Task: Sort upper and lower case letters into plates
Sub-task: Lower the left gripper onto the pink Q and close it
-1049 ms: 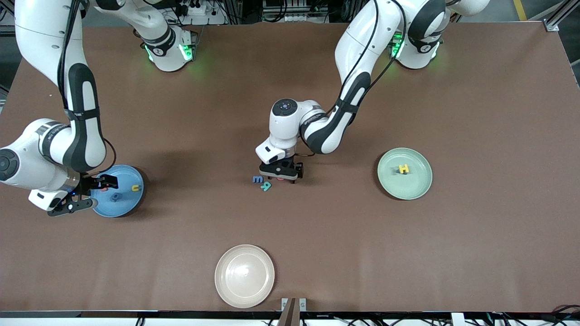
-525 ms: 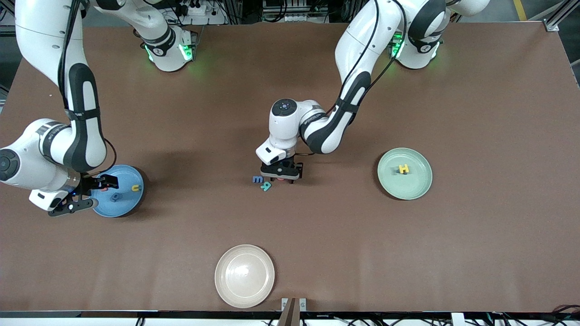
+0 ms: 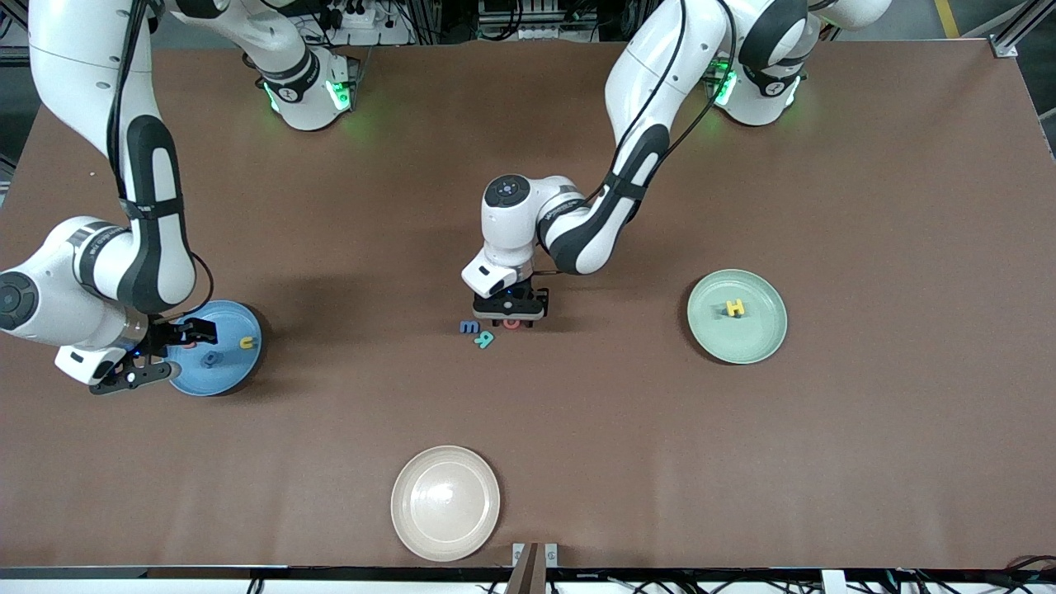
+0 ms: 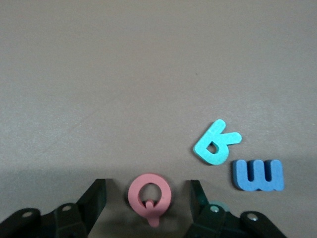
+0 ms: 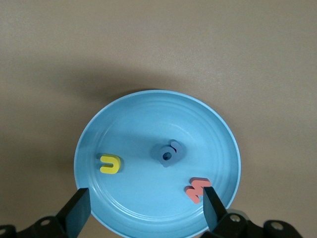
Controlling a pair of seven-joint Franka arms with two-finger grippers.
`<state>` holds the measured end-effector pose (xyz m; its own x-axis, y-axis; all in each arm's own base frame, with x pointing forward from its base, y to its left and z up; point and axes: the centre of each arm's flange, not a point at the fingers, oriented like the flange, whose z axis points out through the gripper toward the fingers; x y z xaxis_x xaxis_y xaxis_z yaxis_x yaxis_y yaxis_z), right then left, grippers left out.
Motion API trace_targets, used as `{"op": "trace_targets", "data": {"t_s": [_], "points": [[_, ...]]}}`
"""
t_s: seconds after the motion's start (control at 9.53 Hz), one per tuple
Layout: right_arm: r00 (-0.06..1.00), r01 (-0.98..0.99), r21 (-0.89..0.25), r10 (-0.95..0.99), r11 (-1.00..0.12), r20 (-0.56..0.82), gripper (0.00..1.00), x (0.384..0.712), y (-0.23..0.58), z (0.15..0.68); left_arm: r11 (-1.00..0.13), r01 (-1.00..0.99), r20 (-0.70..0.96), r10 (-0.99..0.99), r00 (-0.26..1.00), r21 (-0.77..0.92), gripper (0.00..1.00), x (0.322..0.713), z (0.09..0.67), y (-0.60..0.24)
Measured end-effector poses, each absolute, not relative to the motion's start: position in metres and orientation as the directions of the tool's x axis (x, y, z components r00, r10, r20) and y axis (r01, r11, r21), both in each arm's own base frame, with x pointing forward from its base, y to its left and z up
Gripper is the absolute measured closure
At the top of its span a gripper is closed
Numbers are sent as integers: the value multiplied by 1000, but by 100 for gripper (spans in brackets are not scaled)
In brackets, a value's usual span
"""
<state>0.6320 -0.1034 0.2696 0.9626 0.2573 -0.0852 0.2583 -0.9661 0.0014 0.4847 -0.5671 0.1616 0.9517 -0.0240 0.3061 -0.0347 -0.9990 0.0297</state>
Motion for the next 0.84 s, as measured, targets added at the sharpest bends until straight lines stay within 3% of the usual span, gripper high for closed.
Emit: {"op": "trace_targets", "data": {"t_s": [0.21, 0.31, 0.63, 0.73, 0.84], "points": [[963, 258, 1, 257, -966, -85, 0, 632, -103, 270, -999, -34, 306, -24, 952, 28, 31, 485, 163, -567], [963, 259, 1, 258, -966, -85, 0, 632, -103, 270, -999, -36, 306, -26, 952, 26, 40, 484, 164, -568], [962, 259, 1, 258, -966, -85, 0, 632, -103, 270, -998, -59, 307, -51, 950, 19, 43, 485, 165, -568], [962, 262, 1, 260, -965, -85, 0, 632, -101, 270, -998, -58, 308, -50, 950, 18, 56, 485, 167, -568], [961, 266, 1, 265, -964, -85, 0, 633, -98, 269, -998, -58, 307, -50, 950, 17, 58, 485, 167, -568]]}}
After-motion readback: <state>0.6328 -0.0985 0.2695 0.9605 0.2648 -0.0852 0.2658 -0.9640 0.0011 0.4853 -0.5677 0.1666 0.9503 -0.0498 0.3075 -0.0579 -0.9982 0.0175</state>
